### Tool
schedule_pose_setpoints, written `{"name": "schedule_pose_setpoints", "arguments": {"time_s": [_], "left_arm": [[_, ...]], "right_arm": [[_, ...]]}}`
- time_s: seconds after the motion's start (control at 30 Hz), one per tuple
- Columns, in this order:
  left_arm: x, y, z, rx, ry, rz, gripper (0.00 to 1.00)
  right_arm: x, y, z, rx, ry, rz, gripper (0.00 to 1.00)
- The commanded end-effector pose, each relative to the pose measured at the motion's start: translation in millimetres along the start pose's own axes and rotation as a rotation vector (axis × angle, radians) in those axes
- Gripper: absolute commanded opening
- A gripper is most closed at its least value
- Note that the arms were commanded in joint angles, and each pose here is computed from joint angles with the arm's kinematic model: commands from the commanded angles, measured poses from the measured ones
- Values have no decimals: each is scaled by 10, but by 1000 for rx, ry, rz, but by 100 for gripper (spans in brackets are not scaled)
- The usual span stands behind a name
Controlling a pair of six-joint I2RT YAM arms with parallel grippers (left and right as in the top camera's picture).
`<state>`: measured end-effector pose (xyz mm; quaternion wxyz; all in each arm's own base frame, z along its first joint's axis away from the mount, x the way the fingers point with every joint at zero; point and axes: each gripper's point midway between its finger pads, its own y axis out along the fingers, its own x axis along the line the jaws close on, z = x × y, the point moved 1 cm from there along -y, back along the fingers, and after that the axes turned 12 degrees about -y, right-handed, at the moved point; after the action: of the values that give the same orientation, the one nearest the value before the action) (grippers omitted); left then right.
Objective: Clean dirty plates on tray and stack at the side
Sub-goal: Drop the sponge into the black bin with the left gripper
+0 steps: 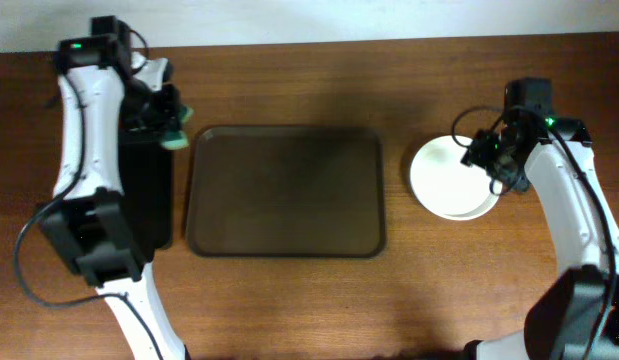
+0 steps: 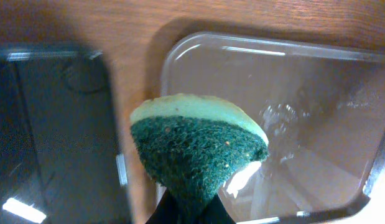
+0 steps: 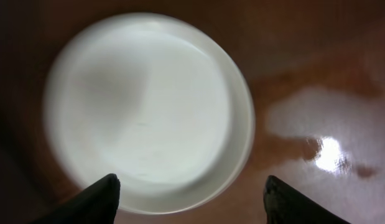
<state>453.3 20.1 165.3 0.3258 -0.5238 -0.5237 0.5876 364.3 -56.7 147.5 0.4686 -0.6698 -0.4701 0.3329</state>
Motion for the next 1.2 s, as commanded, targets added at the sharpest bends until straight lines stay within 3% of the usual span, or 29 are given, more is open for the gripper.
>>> {"name": "schedule_pose_setpoints", "arguments": {"time_s": [0.0, 0.17, 0.3, 0.43, 0.5, 0.63, 0.67, 0.7, 0.77, 0.93, 1.17], "left_arm": [[279, -713, 96, -127, -86, -121, 1], [759, -799, 457, 0, -232, -172, 1], [1061, -325, 647, 122, -298, -188, 1], [1312, 242, 674, 120, -335, -179, 1], [1364, 408, 678, 108, -333, -179, 9], [1405, 542, 642, 80, -326, -178, 39], [1408, 543, 620, 70, -324, -178, 48], [1411, 545, 584, 55, -321, -176, 77], [1410, 540, 547, 41, -318, -175, 94], [1303, 258, 381, -37, -298, -146, 96], [887, -816, 215, -347, -207, -82, 96]], "right_arm": [[369, -502, -211, -146, -88, -88, 75], [782, -495, -107, -140, -189, -132, 77], [926, -433, -55, -124, -224, -142, 77], [929, -417, -47, -118, -226, -141, 77], [926, -415, -36, -114, -226, -140, 77], [913, -411, -7, -101, -228, -136, 77], [910, -410, 1, -97, -229, -134, 77], [904, -408, 13, -92, -229, -133, 77], [899, -406, 24, -87, -230, -131, 77], [901, -412, 20, -89, -230, -132, 77], [922, -858, -132, -181, -266, -173, 78]]}}
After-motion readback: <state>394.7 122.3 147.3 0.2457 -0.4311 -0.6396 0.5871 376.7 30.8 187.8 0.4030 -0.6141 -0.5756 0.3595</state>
